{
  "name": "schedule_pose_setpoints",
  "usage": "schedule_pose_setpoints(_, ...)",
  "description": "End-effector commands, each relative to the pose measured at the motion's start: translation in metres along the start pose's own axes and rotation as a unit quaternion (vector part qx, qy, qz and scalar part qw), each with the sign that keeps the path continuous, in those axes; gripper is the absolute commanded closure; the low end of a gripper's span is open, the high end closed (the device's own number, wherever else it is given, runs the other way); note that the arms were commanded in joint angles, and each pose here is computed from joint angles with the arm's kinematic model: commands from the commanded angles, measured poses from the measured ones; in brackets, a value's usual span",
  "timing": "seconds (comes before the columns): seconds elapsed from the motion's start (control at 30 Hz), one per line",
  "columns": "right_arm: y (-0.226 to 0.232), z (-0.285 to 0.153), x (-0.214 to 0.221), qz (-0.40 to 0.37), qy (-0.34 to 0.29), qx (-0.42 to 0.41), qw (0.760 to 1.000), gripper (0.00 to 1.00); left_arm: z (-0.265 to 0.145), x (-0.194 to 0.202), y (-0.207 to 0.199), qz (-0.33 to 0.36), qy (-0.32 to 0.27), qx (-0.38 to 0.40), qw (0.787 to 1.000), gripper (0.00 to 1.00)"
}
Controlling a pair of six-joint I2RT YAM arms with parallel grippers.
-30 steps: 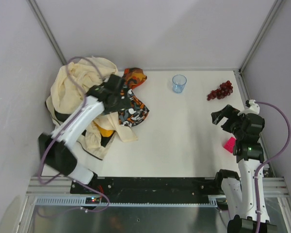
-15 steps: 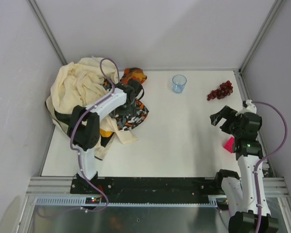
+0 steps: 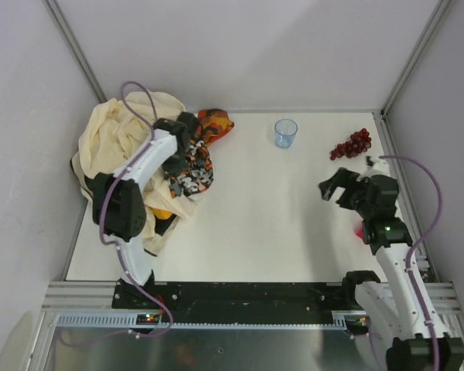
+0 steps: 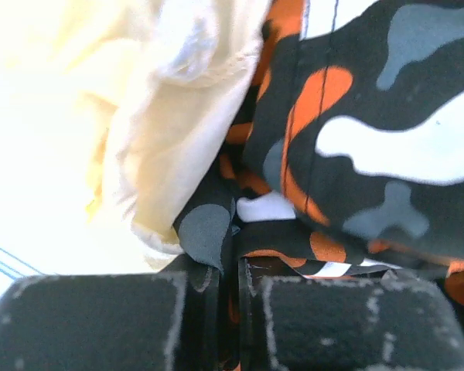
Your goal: Pick out a specific cloth from the pile
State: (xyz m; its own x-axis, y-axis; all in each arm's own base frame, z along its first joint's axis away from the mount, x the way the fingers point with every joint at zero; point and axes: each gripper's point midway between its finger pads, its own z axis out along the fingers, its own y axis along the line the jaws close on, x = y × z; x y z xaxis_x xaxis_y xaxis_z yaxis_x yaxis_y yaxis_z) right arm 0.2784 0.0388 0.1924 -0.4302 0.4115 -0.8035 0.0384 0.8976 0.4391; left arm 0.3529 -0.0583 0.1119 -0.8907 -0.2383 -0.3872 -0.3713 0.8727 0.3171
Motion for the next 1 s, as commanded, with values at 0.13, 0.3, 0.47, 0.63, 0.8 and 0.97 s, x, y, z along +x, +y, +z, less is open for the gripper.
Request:
schedule_pose_setpoints(0.13, 0.151, 0.028, 0.038, -0.143, 0.02, -0.196, 0.97, 0.01, -0.107, -0.112, 0.106, -0.196, -0.152, 0.094, 0.964, 0.99)
schedule_pose_setpoints(0.3, 0.273, 0.059, 0.081, -0.209, 0.065, -0.312, 0.925, 0.01, -0.124, -0.125, 0.147, -0.243, -0.175, 0.11, 0.948, 0.99)
schedule_pose_setpoints(0.47, 0.372, 0.091, 0.111, -0.181, 0.068, -0.415, 0.889, 0.01, -0.11, -0.114, 0.155, -0.259, -0.135, 0.149, 0.945, 0.99)
schedule_pose_setpoints(0.63, 0.43, 0.142, 0.119, -0.098, 0.116, -0.436, 0.887, 0.01, -0.095, -0.092, 0.155, -0.27, -0.098, 0.165, 0.943, 0.99)
schedule_pose_setpoints(0.8, 0.478, 0.155, 0.142, -0.019, 0.186, -0.494, 0.849, 0.01, -0.104, -0.076, 0.113, -0.235, -0.071, 0.293, 0.924, 0.99)
schedule_pose_setpoints(0.97, 0.501, 0.141, 0.147, 0.006, 0.185, -0.55, 0.814, 0.01, -0.128, -0.071, 0.097, -0.213, -0.078, 0.369, 0.901, 0.99)
